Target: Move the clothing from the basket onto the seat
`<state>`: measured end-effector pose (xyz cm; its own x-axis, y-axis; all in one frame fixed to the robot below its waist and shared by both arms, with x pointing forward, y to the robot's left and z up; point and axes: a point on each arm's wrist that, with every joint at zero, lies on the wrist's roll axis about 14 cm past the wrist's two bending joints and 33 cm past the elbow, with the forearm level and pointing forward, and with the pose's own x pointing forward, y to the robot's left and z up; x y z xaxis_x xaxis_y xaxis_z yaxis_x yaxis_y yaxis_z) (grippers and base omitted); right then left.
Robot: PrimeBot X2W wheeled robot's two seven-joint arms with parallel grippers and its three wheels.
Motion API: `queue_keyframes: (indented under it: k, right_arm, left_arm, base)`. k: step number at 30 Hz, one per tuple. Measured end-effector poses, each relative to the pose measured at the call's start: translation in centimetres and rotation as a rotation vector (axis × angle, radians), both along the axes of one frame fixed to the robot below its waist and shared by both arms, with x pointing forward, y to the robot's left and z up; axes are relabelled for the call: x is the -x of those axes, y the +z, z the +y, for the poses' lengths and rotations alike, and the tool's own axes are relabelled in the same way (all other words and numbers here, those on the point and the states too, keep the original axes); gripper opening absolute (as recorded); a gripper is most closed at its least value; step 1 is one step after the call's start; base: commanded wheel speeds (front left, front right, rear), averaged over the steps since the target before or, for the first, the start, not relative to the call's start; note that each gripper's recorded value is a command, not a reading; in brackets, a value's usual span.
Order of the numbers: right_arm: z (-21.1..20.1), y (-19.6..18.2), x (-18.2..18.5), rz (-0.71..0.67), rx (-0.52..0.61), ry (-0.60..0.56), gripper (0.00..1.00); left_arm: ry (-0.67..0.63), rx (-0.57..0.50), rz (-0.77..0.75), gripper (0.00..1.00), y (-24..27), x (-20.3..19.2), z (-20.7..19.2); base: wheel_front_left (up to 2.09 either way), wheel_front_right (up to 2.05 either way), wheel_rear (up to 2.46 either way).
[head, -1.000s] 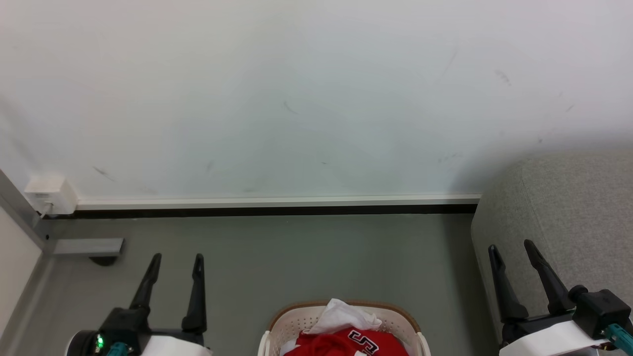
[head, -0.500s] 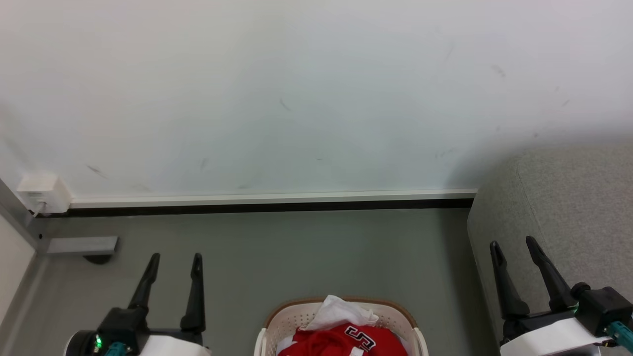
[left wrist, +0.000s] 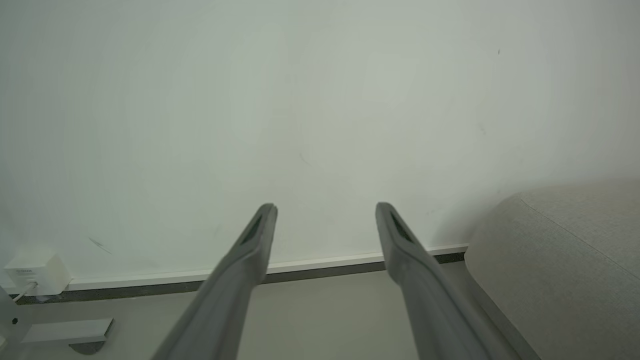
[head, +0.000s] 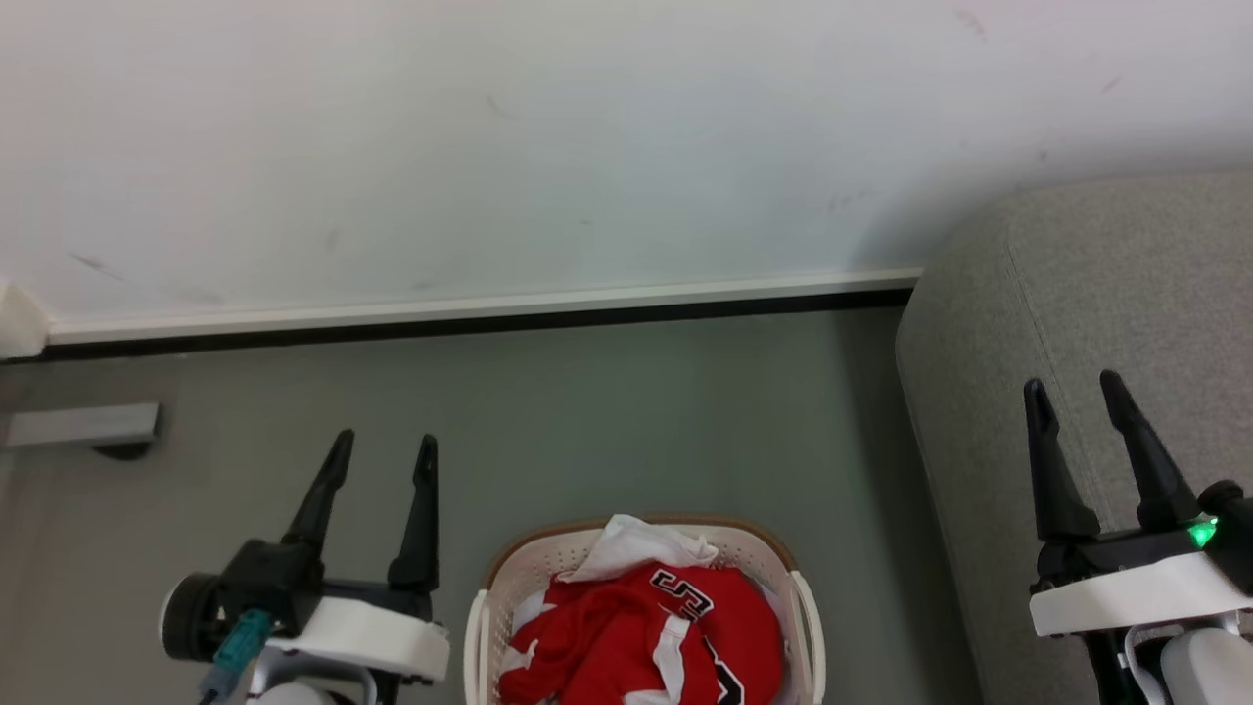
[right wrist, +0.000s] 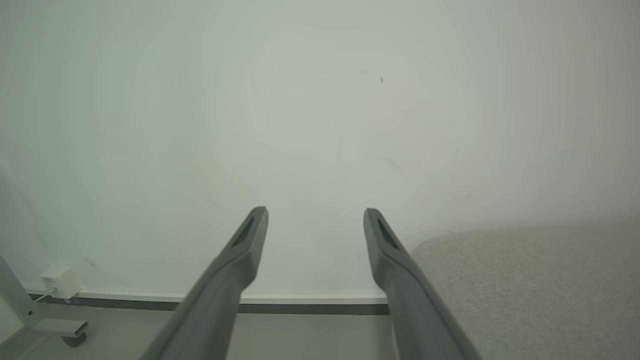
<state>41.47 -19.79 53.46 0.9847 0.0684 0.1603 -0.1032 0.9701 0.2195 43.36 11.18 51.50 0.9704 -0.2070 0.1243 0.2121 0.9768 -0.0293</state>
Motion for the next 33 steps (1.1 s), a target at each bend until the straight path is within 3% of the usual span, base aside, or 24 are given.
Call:
queue_keyframes:
  k: [5,15,33]
  right_arm:
    - [-1.7,-0.2,-1.6,-0.002,-0.011,-0.046,1.0]
    - [-4.3,-0.4,-4.9,-0.032,-0.054,-0.121,1.0]
    - [-6.6,-5.0,-7.3,0.055,-0.019,-0.196,1.0]
  left_arm:
    - [-0.06,0.017,0.05,1.0,-2.1,-2.3,-2.1]
    - [-0.189,0.023,0.336,1.0,-12.7,-4.8,-6.4]
    - [-0.479,-0.206,0.885,1.0,-30.5,-1.9,-12.4]
  base:
    - [0.0,0.0,0.0]
    - [0.0,0.0,0.0]
    - [0.0,0.0,0.0]
